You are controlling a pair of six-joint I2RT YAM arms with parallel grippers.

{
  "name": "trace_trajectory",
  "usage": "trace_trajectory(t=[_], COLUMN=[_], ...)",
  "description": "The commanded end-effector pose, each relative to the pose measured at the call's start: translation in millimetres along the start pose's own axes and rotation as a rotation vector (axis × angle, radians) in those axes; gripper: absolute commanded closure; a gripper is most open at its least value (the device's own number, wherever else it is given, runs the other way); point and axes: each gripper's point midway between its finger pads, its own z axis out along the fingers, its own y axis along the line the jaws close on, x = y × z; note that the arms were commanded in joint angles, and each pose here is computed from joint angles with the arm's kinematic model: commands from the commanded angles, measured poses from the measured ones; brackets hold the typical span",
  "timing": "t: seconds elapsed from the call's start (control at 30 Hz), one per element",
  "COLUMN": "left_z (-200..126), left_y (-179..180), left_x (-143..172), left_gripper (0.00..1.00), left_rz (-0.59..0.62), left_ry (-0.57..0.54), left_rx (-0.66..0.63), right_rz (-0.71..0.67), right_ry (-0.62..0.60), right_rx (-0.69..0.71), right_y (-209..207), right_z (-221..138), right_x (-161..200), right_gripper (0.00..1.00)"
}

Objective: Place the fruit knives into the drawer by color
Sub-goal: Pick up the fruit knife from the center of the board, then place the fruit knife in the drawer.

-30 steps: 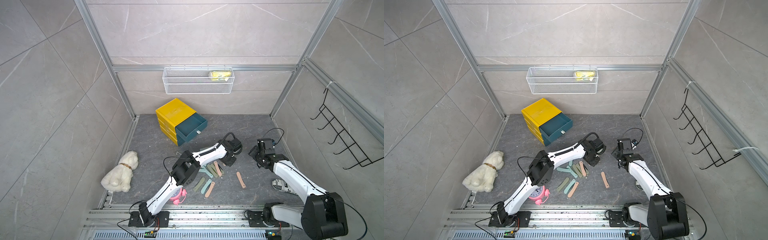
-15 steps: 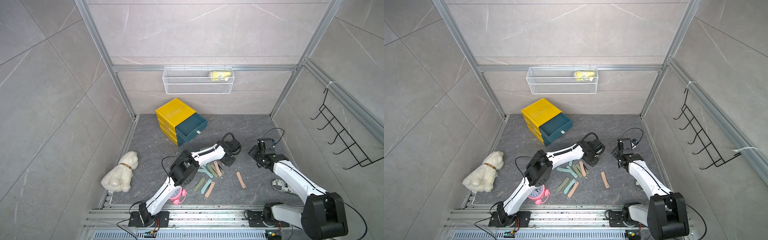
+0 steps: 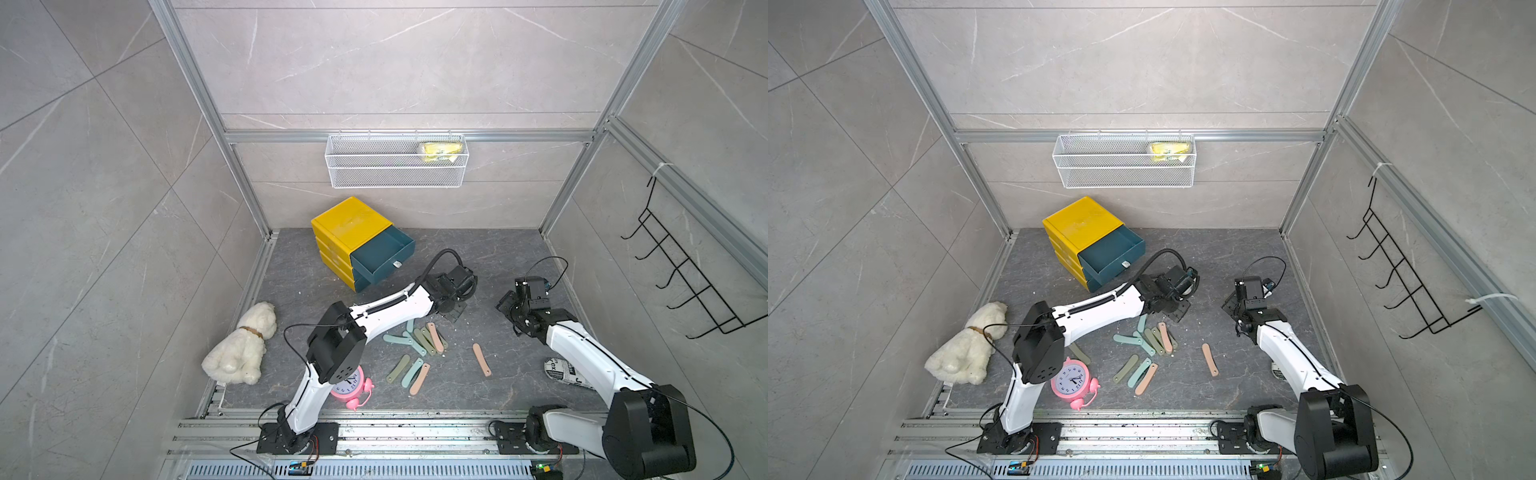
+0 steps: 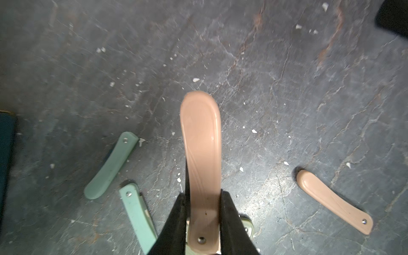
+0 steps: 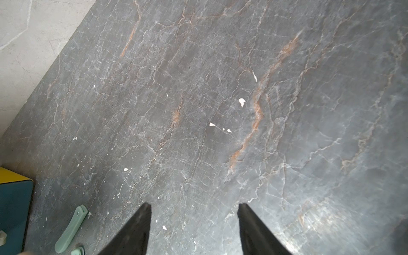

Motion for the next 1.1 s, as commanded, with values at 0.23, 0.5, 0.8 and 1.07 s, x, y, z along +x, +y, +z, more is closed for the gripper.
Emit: trace_trajectory(t=[0.23,0.5,0.8,1.07], left_z=[-117,-149,-154,-127], left_y=[63,164,234,244], left_x=[-57,-50,-27,1], left_gripper=[1.00,1.00,1.00,1.00], left_rz=[-0.043,-0.176,-0.308,-0.360], left_ry=[-0.258,-0.271,-0.220,-0.119], left_rx=[-0.188,-0.399,-0.500,-0.483], right_rz=[0.007,0.006,0.000,-0.002], right_ry=[0.015,0.019,0.026,0.040], right_rx=[-0.012,-0.019,-0.022,-0.030], right_y=[0,1,1,3], right_z=[5,4,5,8], right_x=[4,6,8,9], right_gripper=[0.36,0.36,0.36,0.36])
